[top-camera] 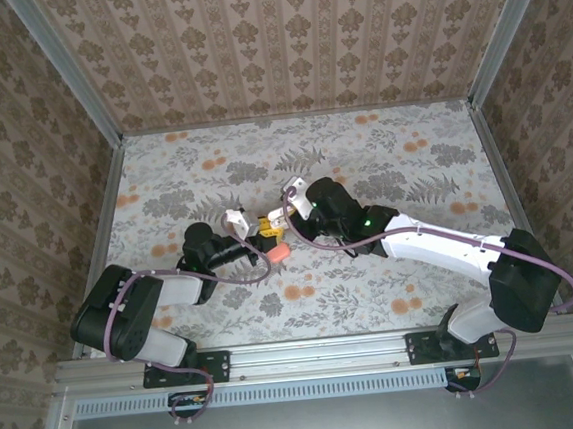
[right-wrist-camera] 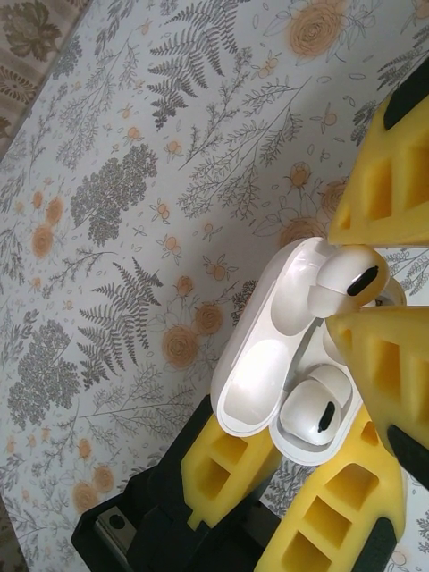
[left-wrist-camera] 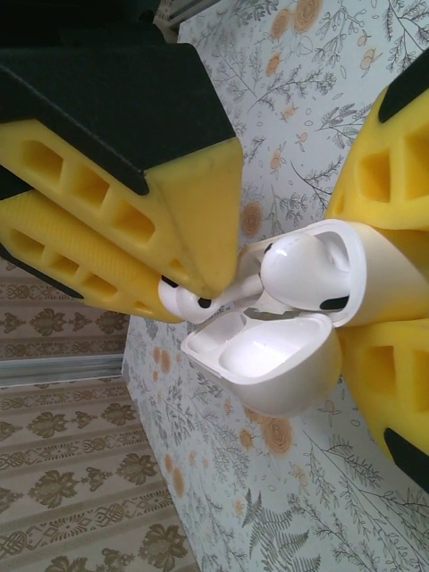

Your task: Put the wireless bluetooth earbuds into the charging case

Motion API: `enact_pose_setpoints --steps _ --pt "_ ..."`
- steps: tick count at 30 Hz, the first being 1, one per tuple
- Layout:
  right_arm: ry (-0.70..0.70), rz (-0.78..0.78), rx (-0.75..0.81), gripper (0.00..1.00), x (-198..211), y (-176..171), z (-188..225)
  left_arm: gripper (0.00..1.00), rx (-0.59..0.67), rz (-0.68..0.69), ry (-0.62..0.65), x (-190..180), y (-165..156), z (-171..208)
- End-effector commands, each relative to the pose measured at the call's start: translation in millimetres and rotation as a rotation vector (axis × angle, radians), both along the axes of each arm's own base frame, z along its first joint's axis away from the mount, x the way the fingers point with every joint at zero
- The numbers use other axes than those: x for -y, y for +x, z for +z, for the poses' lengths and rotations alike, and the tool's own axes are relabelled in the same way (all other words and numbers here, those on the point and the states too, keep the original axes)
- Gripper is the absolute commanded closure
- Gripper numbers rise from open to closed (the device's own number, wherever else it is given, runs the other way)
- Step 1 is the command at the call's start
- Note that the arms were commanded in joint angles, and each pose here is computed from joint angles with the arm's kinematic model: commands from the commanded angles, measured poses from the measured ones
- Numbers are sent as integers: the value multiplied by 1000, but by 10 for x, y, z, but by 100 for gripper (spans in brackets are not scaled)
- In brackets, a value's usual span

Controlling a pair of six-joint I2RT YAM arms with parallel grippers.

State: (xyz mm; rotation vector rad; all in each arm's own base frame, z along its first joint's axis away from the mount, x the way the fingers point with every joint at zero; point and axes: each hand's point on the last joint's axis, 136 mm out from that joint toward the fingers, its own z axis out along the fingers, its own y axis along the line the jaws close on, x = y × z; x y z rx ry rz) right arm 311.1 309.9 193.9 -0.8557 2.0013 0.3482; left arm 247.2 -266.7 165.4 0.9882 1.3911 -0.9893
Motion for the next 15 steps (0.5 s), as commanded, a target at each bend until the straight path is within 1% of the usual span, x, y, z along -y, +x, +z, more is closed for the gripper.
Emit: enact_pose_setpoints --steps 1,8,15 --pt "-75 25 -13 80 -20 -34 -107 98 71 -23 -50 56 8 245" --pt "-126 63 -33 80 -71 -125 -180 98 71 -9 -42 47 23 238" --pt "-103 82 -65 75 -123 -201 -195 98 73 -1 -37 41 33 235"
